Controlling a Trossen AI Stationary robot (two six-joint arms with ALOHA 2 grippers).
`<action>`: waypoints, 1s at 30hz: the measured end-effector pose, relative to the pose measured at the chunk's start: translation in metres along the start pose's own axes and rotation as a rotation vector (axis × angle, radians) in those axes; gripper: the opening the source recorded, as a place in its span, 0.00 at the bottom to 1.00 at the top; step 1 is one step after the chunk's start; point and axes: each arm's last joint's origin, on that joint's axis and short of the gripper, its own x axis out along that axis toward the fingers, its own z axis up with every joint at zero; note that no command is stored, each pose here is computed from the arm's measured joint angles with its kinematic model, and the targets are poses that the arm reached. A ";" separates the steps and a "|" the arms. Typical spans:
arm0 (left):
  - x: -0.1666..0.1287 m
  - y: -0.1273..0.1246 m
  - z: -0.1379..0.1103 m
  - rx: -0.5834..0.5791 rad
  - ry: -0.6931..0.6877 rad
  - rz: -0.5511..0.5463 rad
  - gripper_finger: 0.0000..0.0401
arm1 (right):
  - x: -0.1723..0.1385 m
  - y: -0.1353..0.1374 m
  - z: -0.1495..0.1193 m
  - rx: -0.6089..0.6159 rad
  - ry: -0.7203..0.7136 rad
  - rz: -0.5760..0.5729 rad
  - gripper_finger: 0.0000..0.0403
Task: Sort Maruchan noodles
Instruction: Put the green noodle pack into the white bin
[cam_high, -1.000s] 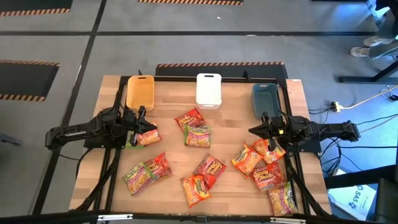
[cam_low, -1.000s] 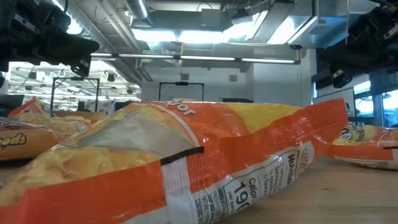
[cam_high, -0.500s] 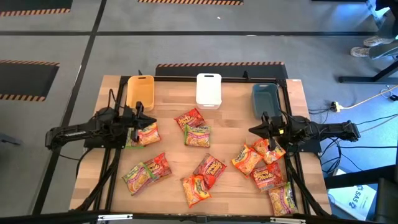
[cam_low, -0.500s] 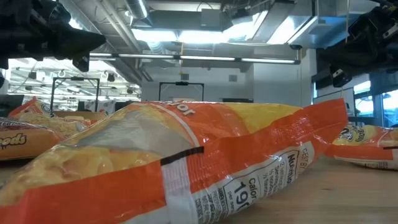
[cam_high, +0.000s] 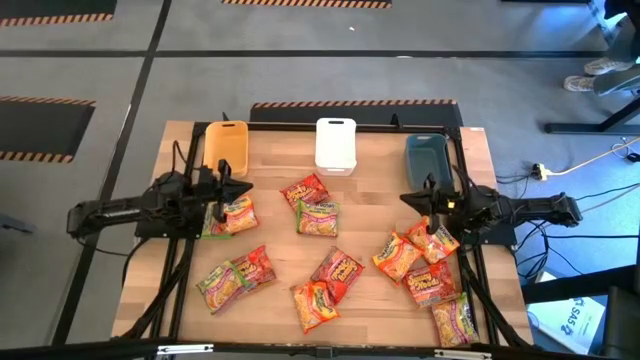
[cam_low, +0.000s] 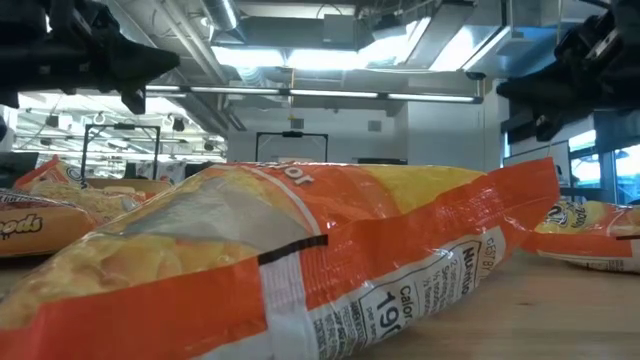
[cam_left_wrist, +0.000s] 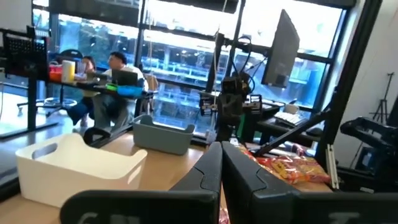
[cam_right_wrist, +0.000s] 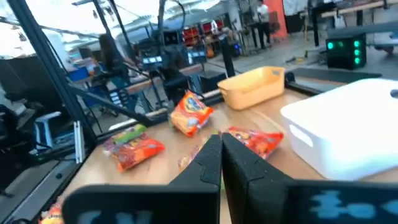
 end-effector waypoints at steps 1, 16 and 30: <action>0.002 0.000 -0.001 -0.001 0.008 0.005 0.00 | 0.001 0.000 -0.001 -0.003 0.014 -0.007 0.00; 0.024 0.007 -0.015 0.018 0.090 0.084 0.00 | 0.008 -0.003 -0.010 -0.035 0.095 -0.098 0.00; 0.068 0.001 0.005 0.066 0.137 0.035 0.00 | 0.008 -0.004 -0.009 -0.059 0.092 -0.110 0.00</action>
